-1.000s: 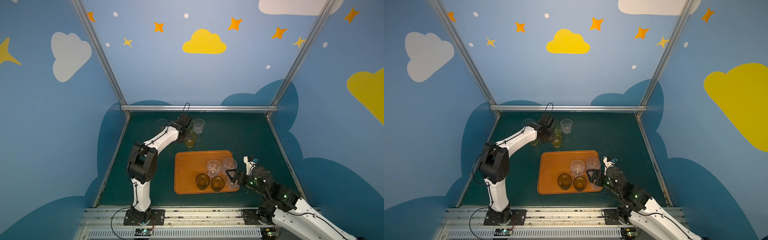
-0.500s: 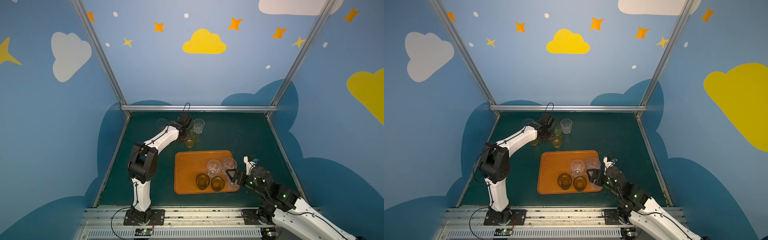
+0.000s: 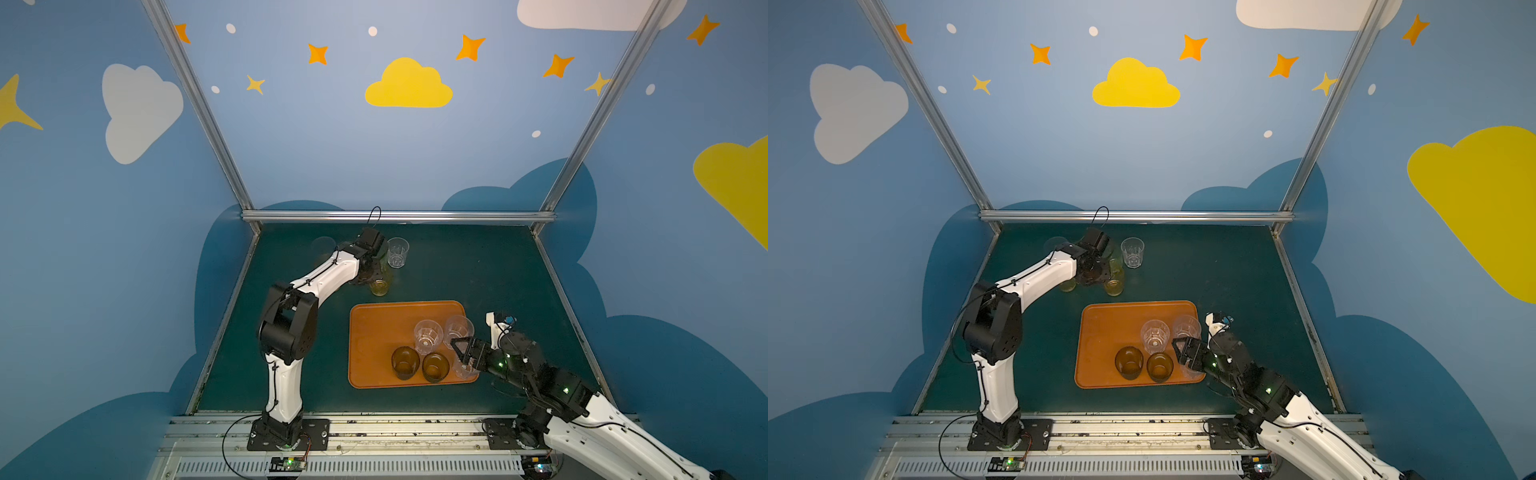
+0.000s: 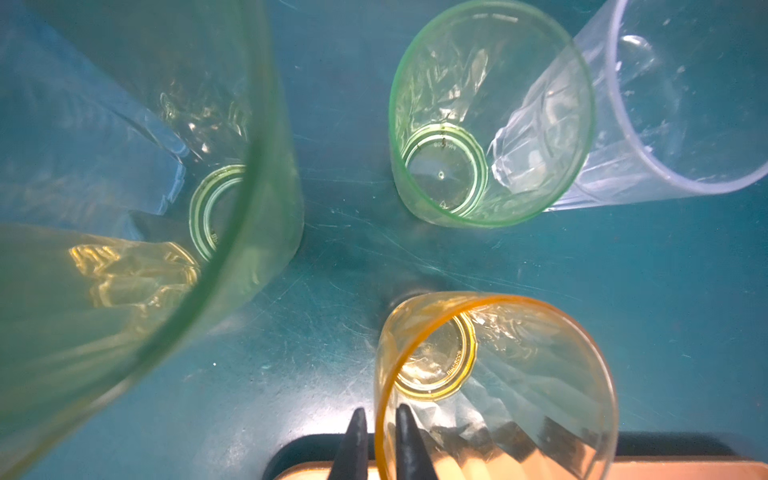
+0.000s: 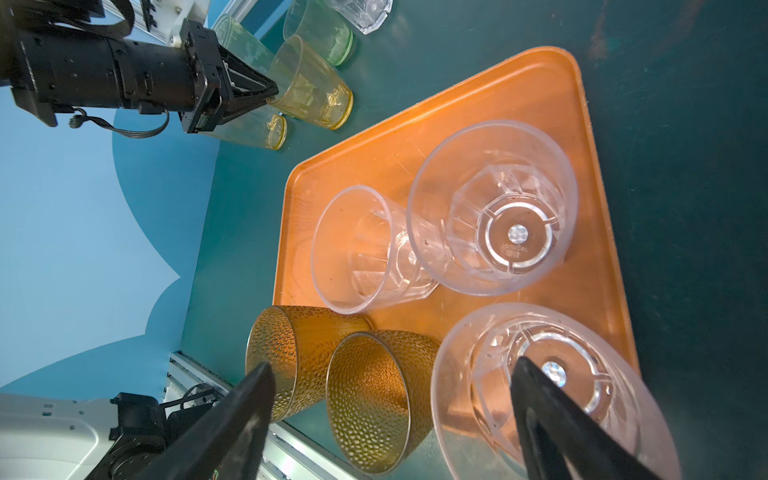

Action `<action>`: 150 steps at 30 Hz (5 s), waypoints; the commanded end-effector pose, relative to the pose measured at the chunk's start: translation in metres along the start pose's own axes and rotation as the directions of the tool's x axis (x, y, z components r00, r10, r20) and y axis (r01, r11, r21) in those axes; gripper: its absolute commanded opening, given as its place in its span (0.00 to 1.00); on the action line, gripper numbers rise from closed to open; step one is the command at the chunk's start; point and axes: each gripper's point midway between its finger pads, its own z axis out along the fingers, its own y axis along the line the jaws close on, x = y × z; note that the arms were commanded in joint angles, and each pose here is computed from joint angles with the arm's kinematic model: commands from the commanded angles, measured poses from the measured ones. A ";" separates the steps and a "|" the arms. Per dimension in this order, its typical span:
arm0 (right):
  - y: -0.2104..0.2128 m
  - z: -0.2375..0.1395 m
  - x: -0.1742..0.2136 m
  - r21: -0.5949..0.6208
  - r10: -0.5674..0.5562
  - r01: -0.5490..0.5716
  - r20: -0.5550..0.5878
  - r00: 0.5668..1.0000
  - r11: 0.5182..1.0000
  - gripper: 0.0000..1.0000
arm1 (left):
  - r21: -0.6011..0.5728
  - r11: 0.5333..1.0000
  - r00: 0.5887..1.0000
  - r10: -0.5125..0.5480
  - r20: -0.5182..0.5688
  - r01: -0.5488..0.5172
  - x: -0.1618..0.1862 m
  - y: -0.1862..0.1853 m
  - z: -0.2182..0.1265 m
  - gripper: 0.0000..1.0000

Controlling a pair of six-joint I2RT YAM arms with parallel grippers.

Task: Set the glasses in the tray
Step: 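Lower the open left gripper around the amber glass rim, then close the left gripper on the amber glass and lift it toward the tray, then lower the amber glass onto the tray's far corner beside the clear glasses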

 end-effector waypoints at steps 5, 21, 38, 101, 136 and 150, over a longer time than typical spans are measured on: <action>-0.002 0.001 -0.003 0.001 0.006 -0.006 0.023 1.000 1.000 0.87 | -0.013 1.000 1.000 0.008 -0.015 -0.008 -0.001 0.003 -0.002 0.12; -0.001 -0.001 -0.002 -0.008 0.015 -0.015 0.018 1.000 1.000 0.87 | 0.017 1.000 1.000 -0.003 -0.016 0.004 0.005 0.003 -0.010 0.04; 0.008 -0.016 -0.005 0.036 -0.048 0.049 -0.046 0.998 0.998 0.87 | 0.033 0.999 1.000 -0.028 0.007 0.028 0.014 0.012 -0.035 0.04; 0.067 -0.062 -0.057 -0.006 0.094 -0.094 -0.013 0.995 0.996 0.87 | 0.117 0.985 0.989 0.134 -0.057 -0.126 0.129 -0.017 -0.099 0.04; 0.067 -0.026 -0.046 0.025 0.123 -0.121 -0.115 0.986 0.992 0.88 | 0.196 0.973 0.978 0.153 -0.138 -0.125 0.168 -0.039 -0.089 0.04; 0.058 -0.019 -0.040 0.050 0.137 -0.131 -0.132 0.982 0.990 0.88 | 0.184 0.972 0.972 0.174 -0.156 -0.145 0.178 -0.036 -0.089 0.04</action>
